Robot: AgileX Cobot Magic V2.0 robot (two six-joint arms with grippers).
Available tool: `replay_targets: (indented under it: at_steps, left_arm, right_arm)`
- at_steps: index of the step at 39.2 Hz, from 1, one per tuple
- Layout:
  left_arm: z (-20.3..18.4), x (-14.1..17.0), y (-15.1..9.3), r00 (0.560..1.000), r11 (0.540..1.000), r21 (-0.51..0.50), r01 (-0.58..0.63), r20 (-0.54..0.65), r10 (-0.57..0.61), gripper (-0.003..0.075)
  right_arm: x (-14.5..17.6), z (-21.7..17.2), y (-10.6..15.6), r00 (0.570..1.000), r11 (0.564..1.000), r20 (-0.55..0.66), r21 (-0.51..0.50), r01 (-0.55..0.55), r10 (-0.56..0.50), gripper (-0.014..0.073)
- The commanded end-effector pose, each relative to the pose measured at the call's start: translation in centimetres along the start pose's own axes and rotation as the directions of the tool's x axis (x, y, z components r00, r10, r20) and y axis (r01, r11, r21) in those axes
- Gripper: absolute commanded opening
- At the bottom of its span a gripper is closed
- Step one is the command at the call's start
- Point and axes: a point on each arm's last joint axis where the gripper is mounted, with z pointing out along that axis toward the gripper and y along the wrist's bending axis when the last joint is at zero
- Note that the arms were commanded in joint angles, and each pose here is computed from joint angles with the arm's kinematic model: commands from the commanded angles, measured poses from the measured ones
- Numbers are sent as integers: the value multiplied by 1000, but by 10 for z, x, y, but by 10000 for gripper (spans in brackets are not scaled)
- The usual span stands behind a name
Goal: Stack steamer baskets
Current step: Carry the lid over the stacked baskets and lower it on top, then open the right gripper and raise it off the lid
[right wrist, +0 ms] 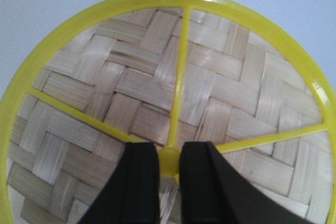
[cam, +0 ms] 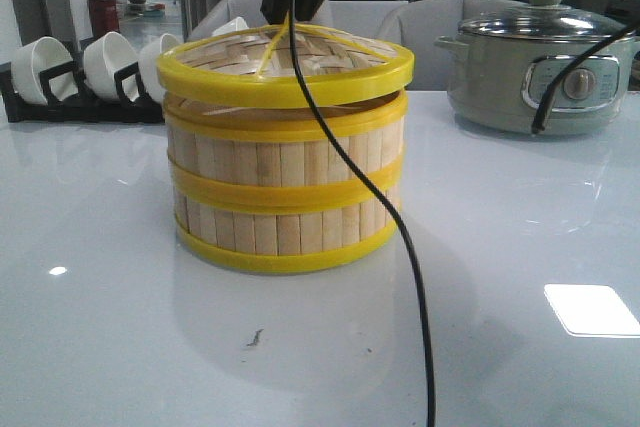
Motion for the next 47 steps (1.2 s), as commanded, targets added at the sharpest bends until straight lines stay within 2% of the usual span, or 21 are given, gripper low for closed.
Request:
replay_targets:
  at_steps: [1, 29, 33, 37, 40, 42, 47]
  left_arm:
    - [-1, -18, 0, 993, 1000, -1, 14, 115, -13, 87]
    - [-1, -18, 0, 993, 1000, -1, 14, 115, -13, 87]
    - [-1, -18, 0, 993, 1000, -1, 14, 115, -13, 87]
    - [-1, -18, 0, 993, 1000, -1, 14, 115, -13, 87]
    - [-1, -18, 0, 993, 1000, -1, 14, 115, -13, 87]
    - [-1, -18, 0, 993, 1000, -1, 14, 115, -13, 87]
    - [-1, -18, 0, 993, 1000, -1, 14, 115, -13, 87]
  right_arm:
    - [-19, -37, 1, 988, 1000, 154, -2, 11, -11, 56]
    - [-18, -26, 1, 989, 1000, 149, -2, 12, -11, 66]
    - [-18, -26, 1, 989, 1000, 150, -2, 12, -11, 169]
    - [-19, -26, 1, 988, 1000, 154, -2, 12, -11, 336]
    - [-19, -26, 1, 987, 1000, 160, -3, 12, -11, 430]
    - [-20, -26, 1, 986, 1000, 166, -3, 12, -11, 456]
    - [-21, -29, 1, 983, 1000, 183, -4, 12, -11, 455]
